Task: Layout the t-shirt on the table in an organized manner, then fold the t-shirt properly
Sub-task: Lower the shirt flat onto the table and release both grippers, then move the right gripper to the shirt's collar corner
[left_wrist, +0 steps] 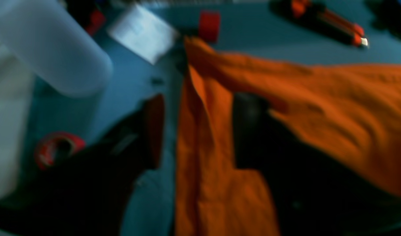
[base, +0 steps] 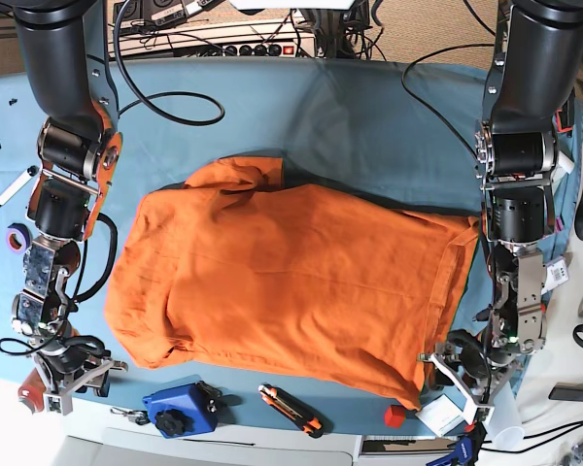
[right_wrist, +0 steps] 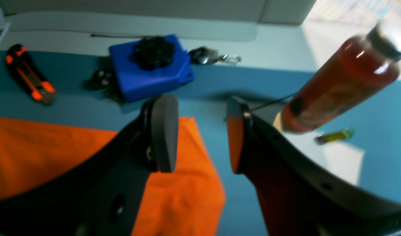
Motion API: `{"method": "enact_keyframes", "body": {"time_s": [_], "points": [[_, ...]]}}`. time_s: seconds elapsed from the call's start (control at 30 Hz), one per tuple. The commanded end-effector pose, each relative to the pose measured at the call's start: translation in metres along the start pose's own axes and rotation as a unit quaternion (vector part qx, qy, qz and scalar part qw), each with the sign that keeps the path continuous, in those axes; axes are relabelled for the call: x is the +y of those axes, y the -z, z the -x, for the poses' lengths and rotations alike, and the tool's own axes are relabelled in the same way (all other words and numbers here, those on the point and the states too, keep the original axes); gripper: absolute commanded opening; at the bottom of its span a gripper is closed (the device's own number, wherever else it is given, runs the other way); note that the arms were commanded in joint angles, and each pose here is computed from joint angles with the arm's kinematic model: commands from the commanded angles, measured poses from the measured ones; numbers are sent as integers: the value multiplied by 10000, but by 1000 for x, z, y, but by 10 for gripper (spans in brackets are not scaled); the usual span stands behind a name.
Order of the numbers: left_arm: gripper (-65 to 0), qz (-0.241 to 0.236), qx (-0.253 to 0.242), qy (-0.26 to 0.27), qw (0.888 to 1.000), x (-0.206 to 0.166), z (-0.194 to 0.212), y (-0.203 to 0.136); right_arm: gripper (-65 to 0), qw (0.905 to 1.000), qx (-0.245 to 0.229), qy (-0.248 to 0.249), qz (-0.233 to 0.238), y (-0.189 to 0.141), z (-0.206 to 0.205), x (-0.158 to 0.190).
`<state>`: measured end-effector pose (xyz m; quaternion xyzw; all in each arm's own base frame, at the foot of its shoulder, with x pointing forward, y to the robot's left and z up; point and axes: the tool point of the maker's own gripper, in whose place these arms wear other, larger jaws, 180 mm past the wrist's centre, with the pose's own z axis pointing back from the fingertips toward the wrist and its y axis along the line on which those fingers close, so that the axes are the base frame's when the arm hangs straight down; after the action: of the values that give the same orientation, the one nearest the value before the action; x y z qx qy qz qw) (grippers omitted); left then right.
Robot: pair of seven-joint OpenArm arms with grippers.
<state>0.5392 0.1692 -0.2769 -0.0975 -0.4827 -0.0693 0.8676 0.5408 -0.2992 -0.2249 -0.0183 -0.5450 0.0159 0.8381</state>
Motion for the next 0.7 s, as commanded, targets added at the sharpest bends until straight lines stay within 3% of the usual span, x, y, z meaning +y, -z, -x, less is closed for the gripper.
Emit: {"method": "enact_keyframes", "body": {"time_s": [0.0, 0.1, 0.17, 0.37, 0.5, 0.67], "points": [[-457, 54, -445, 14, 9990, 2, -43, -12, -404, 9986, -519, 51, 17, -11, -42, -9], [-600, 169, -248, -23, 9995, 2, -48, -29, -404, 9978, -632, 75, -191, -30, -47, -6], [-650, 119, -117, 5, 9999, 7, -50, -45, -404, 9965, -768, 55, -322, -50, -50, -5], [-650, 7, -2, -328, 9995, 29, -50, -102, -404, 9913, -1228, 295, -371, -115, -42, -20], [-650, -111, 151, -658, 9977, 55, -13, -119, -404, 9932, -1008, 368, -450, -142, -13, -25], [-650, 68, 456, -761, 9960, 60, 43, -141, -404, 9946, -724, 515, -532, -161, 31, -31]]}}
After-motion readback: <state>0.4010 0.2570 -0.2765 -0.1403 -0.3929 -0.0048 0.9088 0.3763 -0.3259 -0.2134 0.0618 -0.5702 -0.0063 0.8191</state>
